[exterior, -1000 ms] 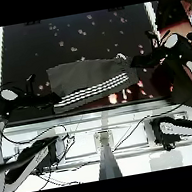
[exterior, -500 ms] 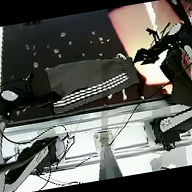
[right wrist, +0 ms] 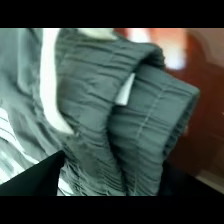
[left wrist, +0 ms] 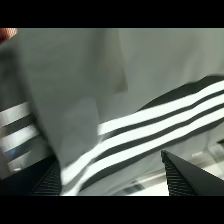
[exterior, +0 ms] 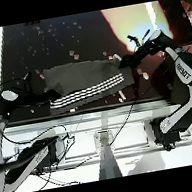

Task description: Fold the clothes and pants, and hang the long-sleeved shirts on hangers.

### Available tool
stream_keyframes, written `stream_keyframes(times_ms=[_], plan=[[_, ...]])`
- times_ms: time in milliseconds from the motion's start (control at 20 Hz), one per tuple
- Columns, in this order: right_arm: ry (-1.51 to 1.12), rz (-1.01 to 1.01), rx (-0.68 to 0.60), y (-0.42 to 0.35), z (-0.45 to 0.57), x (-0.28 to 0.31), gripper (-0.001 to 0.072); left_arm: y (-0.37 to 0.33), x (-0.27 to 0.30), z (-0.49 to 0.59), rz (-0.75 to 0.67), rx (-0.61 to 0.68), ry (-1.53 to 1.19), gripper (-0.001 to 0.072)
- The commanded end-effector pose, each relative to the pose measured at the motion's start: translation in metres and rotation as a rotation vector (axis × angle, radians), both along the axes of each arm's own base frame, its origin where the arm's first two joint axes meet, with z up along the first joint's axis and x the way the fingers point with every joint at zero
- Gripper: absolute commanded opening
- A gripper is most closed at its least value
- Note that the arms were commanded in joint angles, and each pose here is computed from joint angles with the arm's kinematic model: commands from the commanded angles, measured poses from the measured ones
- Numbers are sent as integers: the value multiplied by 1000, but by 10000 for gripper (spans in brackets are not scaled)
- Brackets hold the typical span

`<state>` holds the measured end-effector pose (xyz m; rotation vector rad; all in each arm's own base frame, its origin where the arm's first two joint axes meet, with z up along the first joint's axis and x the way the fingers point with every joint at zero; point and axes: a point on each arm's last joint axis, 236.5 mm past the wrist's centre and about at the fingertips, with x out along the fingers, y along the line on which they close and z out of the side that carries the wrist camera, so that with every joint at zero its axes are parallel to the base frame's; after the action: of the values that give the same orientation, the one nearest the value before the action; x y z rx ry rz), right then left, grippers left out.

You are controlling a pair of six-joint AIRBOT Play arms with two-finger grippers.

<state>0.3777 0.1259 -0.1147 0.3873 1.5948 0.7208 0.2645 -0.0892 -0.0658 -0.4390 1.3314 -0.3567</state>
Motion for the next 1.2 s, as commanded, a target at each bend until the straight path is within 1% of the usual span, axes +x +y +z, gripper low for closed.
stream_keyframes(times_ms=[0, 50, 100, 200, 250, 300, 350, 400, 450, 600, 700, 800, 900, 1150], plan=[[-47, 166, 36, 47, -1, -15, 410, 5, 11, 0, 28, 20, -40, 702], [-54, 212, 35, 57, 1, -20, 122, 8, 17, 0, 41, 30, -62, 702], [-56, 245, 43, 65, 6, -23, 28, 12, 24, 2, 38, 48, -98, 702], [-96, 293, 57, 77, 28, -18, 27, 25, 42, 16, -25, 121, -183, 702], [-135, 287, 54, 80, 45, -10, 27, 31, 51, 28, -47, 157, -216, 699], [-193, 271, 45, 80, 65, 1, 27, 39, 63, 44, -64, 198, -259, 666], [-272, 249, 24, 78, 90, 15, 27, 45, 74, 62, -80, 234, -303, 566], [-352, 217, -19, 72, 114, 29, 27, 52, 86, 84, -91, 273, -356, 484], [-444, 171, -77, 63, 143, 43, 27, 57, 96, 106, -93, 306, -413, 465], [-705, -11, -286, 11, 235, 73, 27, 63, 112, 169, -77, 353, -568, 465], [-806, -222, -401, -41, 297, 75, 27, 63, 110, 189, -67, 363, -623, 465], [-825, -474, -458, -93, 348, 59, 27, 62, 107, 196, -64, 367, -643, 465], [-790, -673, -512, -143, 380, 26, 27, 62, 107, 196, -65, 366, -642, 465], [-647, -1133, -719, -255, 420, -98, 27, 62, 107, 195, -65, 366, -641, 465]])
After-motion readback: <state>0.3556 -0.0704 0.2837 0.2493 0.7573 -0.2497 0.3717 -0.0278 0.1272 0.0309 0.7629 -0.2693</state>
